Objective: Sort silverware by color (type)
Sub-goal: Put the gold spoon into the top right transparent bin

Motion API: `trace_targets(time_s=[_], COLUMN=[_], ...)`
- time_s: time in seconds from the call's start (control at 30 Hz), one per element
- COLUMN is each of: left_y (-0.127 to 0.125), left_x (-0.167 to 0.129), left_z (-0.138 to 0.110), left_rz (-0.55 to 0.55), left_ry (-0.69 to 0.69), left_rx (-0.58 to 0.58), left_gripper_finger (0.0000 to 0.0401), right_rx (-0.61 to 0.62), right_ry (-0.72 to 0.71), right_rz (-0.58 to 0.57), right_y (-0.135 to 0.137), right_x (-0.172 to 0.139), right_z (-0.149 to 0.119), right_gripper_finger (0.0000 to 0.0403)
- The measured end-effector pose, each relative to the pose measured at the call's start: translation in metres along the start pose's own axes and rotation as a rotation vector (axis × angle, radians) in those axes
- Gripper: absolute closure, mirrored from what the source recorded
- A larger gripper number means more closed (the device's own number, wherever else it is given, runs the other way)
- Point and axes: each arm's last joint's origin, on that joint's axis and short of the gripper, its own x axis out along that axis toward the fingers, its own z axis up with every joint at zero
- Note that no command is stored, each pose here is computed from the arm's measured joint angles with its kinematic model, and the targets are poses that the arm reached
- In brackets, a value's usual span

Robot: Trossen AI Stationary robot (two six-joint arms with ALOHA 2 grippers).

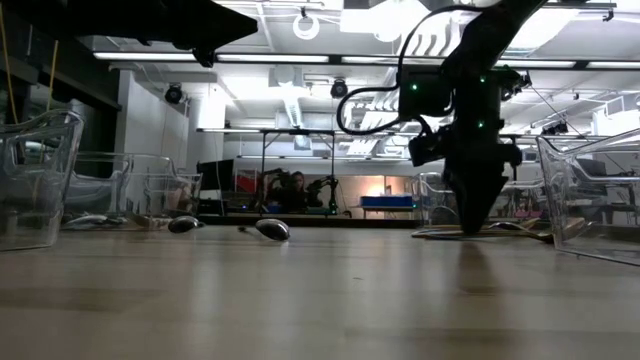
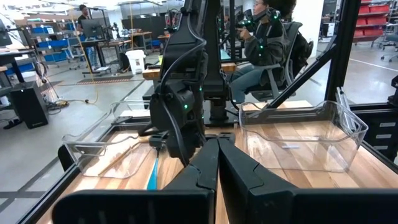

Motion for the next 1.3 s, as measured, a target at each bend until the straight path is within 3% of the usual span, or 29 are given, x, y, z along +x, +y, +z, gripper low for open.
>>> trace_targets(time_s=[0.17, 0.27, 0.33, 0.6, 0.8, 1.03, 1.3], left_y=[0.000, 0.000, 0.000, 0.000, 0.000, 0.000, 0.000], left_x=[0.000, 0.000, 0.000, 0.000, 0.000, 0.000, 0.000], left_z=[0.000, 0.000, 0.000, 0.000, 0.000, 0.000, 0.000], left_rz=[0.000, 0.000, 0.000, 0.000, 0.000, 0.000, 0.000], left_ry=[0.000, 0.000, 0.000, 0.000, 0.000, 0.000, 0.000], left_rx=[0.000, 0.000, 0.000, 0.000, 0.000, 0.000, 0.000], left_gripper_finger=[0.0398, 0.0398, 0.0398, 0.0398, 0.0398, 0.0398, 0.0398], right_rx=[-0.020, -0.034, -0.046, -0.041, -0.051, -0.036, -0.020], right_ry=[-0.012, -0.027, -0.040, -0.036, -0.036, -0.030, -0.034], right_rz=[0.108, 0.106, 0.073, -0.240, -0.243, -0.324, -0.279], right_y=[0.003, 0.003, 0.002, -0.007, -0.008, -0.013, -0.014], right_x=[0.000, 0.000, 0.000, -0.001, -0.001, -0.002, -0.002], right_z=[0.001, 0.002, 0.003, 0.004, 0.005, 0.004, 0.004], right_gripper_finger=[0.0265, 0.0265, 0.0265, 0.0265, 0.0265, 0.0265, 0.0265])
